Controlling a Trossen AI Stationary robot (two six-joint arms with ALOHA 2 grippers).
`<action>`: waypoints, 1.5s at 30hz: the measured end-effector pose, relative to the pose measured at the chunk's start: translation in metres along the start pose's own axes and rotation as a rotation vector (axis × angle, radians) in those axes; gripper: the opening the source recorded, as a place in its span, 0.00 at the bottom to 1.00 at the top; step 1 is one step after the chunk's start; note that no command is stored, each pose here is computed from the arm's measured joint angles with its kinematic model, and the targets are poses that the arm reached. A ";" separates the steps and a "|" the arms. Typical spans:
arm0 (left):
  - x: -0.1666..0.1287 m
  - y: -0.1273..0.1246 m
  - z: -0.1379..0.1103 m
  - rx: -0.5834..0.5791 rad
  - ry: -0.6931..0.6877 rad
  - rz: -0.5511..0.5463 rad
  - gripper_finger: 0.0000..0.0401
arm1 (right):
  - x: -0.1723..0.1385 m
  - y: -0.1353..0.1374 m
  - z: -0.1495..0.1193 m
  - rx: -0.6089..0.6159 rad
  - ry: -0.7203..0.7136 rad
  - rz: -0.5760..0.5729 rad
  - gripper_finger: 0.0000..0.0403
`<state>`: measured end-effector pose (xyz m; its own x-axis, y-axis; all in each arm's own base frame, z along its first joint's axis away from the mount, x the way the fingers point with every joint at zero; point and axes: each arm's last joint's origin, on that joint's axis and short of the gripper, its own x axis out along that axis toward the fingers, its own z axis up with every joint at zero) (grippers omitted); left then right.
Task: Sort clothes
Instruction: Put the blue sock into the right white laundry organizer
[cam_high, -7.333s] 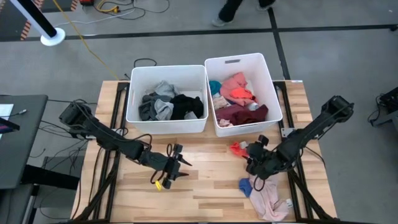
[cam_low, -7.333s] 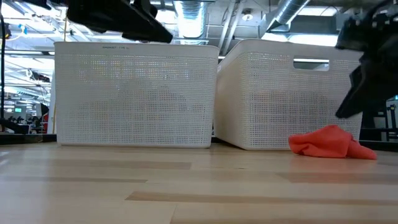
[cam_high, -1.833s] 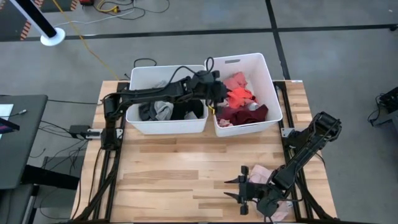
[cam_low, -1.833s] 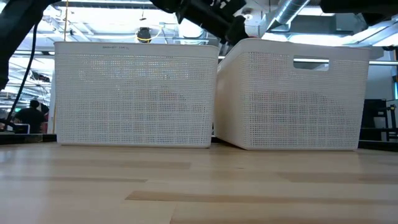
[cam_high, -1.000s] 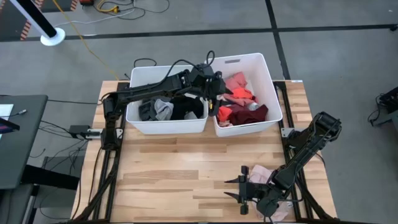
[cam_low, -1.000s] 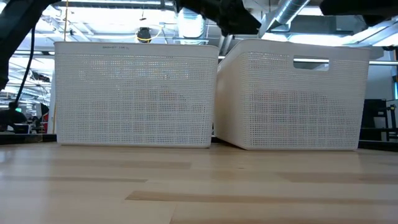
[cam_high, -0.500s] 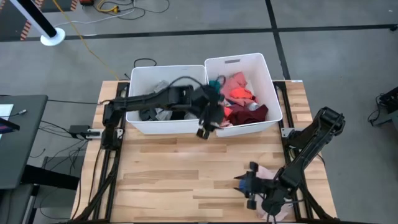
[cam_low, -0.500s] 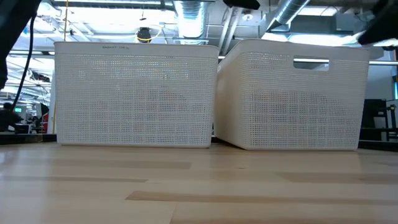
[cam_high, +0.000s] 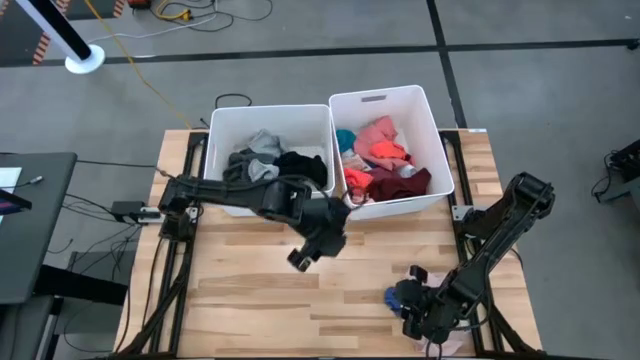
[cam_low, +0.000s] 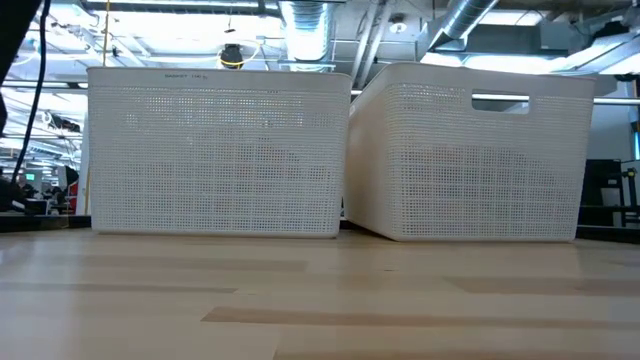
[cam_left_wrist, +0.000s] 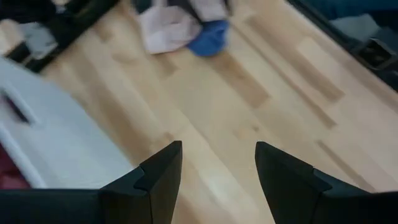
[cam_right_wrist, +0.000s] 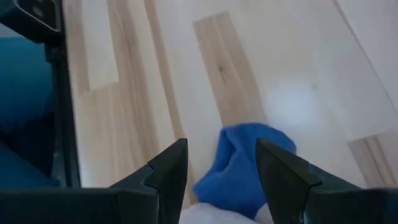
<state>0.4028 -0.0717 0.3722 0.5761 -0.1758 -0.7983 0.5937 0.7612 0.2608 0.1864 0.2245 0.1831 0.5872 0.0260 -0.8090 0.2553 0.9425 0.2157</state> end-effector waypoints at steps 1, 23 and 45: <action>0.000 -0.005 0.002 0.009 0.006 -0.013 0.49 | 0.001 -0.001 -0.001 -0.001 0.005 -0.007 0.50; 0.082 -0.080 -0.019 0.006 0.119 -0.212 0.49 | 0.017 -0.009 -0.011 -0.037 0.069 -0.135 0.46; 0.147 -0.100 -0.058 -0.118 -0.034 -0.144 0.49 | 0.053 -0.017 -0.006 -0.076 0.128 -0.209 0.11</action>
<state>0.3957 -0.1380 0.1974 0.5098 -0.3077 -0.8034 0.6026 0.7942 0.0782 0.2085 0.2117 0.1331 0.4242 -0.1348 -0.8955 0.3000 0.9539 -0.0015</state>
